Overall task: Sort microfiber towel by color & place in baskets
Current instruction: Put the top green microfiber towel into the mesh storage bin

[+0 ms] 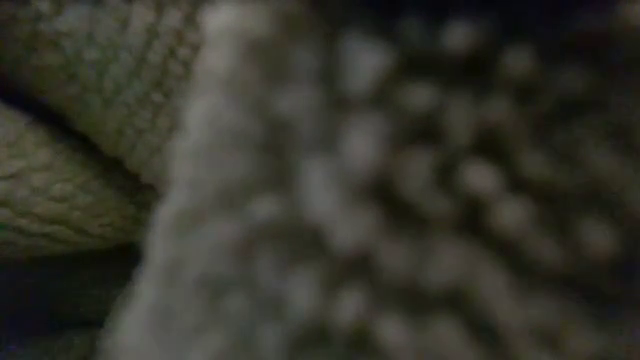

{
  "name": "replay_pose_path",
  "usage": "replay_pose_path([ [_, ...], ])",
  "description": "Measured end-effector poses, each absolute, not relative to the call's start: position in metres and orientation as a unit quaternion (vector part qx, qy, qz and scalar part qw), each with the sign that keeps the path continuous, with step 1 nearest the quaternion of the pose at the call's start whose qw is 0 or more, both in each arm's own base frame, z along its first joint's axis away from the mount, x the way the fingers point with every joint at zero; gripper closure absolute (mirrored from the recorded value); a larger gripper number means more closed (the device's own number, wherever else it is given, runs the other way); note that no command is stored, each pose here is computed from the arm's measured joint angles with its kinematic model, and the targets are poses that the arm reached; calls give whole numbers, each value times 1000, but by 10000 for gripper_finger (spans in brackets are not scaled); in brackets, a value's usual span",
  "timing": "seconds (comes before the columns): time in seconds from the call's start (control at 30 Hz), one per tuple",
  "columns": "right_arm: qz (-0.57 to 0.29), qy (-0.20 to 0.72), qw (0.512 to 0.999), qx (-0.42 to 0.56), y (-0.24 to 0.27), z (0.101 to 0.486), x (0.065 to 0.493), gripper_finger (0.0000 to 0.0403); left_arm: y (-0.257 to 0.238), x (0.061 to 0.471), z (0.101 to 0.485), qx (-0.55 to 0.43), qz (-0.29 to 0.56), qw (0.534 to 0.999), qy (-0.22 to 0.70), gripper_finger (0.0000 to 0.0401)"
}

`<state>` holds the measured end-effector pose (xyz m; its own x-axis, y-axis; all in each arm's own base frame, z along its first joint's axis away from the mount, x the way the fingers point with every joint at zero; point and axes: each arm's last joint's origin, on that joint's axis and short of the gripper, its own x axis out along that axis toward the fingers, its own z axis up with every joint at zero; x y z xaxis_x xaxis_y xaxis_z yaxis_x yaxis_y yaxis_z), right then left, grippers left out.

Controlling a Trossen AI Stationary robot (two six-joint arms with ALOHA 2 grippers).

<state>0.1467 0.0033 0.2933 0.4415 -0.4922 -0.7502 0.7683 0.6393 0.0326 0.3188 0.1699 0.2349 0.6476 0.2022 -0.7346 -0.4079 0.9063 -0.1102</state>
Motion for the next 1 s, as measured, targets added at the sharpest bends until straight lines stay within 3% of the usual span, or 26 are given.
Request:
replay_pose_path([
  [0.23, -381, 366, 828, 190, 3, 293, 147, 335, 174, 329, 224, -153, 153, 891, 399, 308],
  [0.47, -380, 365, 828, 191, 3, 293, 147, 335, 176, 332, 223, -153, 147, 880, 424, 276],
  [0.77, -378, 367, 828, 193, 4, 293, 147, 335, 179, 336, 240, -148, 158, 878, 428, 220],
  [1.0, -378, 367, 828, 192, 4, 293, 147, 335, 182, 336, 263, -124, 186, 865, 448, 207],
])
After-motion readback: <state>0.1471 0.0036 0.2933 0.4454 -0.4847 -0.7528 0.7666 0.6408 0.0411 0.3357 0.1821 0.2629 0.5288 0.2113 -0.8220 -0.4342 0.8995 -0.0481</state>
